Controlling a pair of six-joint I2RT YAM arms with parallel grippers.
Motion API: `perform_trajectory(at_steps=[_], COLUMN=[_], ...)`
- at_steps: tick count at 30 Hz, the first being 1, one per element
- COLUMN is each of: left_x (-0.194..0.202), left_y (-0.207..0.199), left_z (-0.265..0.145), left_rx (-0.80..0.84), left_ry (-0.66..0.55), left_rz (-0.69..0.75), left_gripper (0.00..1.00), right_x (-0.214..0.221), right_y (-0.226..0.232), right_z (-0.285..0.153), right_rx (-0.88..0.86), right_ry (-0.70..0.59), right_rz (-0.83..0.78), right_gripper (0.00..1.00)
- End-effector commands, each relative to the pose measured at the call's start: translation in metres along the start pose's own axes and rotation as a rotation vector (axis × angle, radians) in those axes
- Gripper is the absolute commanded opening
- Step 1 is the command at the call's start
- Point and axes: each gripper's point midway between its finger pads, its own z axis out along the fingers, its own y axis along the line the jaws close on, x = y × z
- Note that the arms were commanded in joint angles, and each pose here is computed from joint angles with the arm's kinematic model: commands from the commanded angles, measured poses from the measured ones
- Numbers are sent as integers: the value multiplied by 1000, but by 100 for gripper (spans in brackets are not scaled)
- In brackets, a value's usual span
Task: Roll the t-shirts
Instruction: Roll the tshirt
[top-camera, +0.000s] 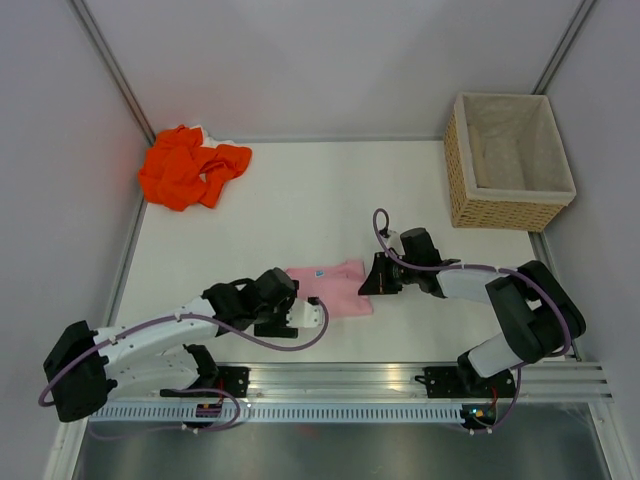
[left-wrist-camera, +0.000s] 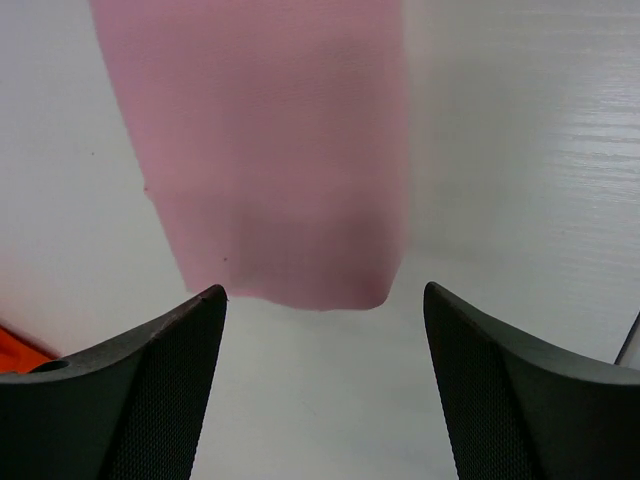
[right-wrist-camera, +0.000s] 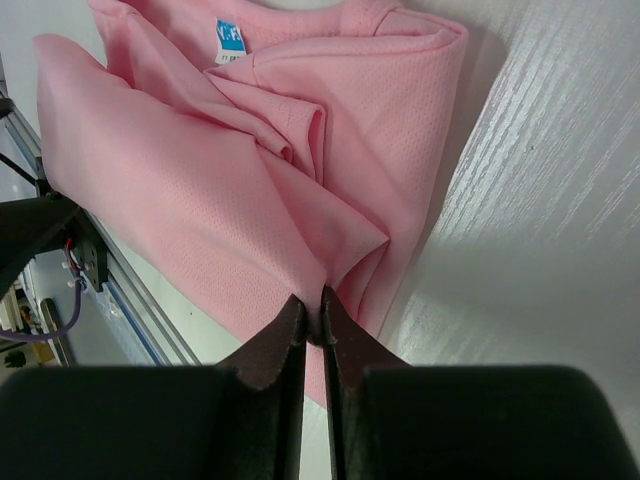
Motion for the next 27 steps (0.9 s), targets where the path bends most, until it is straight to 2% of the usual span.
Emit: perform_trajectory(at_steps=[1, 7, 9, 10, 15, 16, 18, 19, 20, 21, 23, 26, 27], left_x=[-7, 20, 30, 32, 28, 26, 23, 20, 19, 17, 13, 9, 8], left_y=[7, -19, -24, -25, -26, -24, -23, -20, -18, -17, -14, -9, -7], left_z=[13, 36, 42, 43, 42, 41, 40, 38, 38, 37, 34, 31, 30], left_rx=[-68, -15, -7, -2, -3, -9, -12, -20, -22, -23, -24, -23, -23], left_ry=[-4, 64, 105, 114, 92, 86, 70, 57, 51, 43, 18, -16, -25], left_rz=[89, 141, 137, 122, 96, 83, 67, 55, 45, 37, 8, -28, -37], left_gripper=[84, 80, 70, 60, 37, 28, 19, 7, 3, 2, 2, 2, 2], right_x=[-11, -14, -16, -20, -32, -35, -47, -51, -58, -58, -48, -25, -26], right_y=[9, 10, 13, 15, 26, 29, 48, 53, 70, 77, 93, 92, 89], right_z=[-1, -3, -5, -6, -27, -33, -52, -58, -70, -75, -82, -84, -85], right_rx=[-23, -19, -22, -22, 2, 7, -3, -3, -6, -5, -16, 5, 46], right_ry=[-31, -32, -38, -45, -88, -103, -179, -209, -277, -302, -335, -317, -326], right_rz=[-31, -64, -81, -94, -233, -263, -380, -477, -585, -662, -922, -1198, -1228], right_gripper=[15, 20, 23, 25, 29, 31, 33, 34, 36, 36, 37, 41, 41])
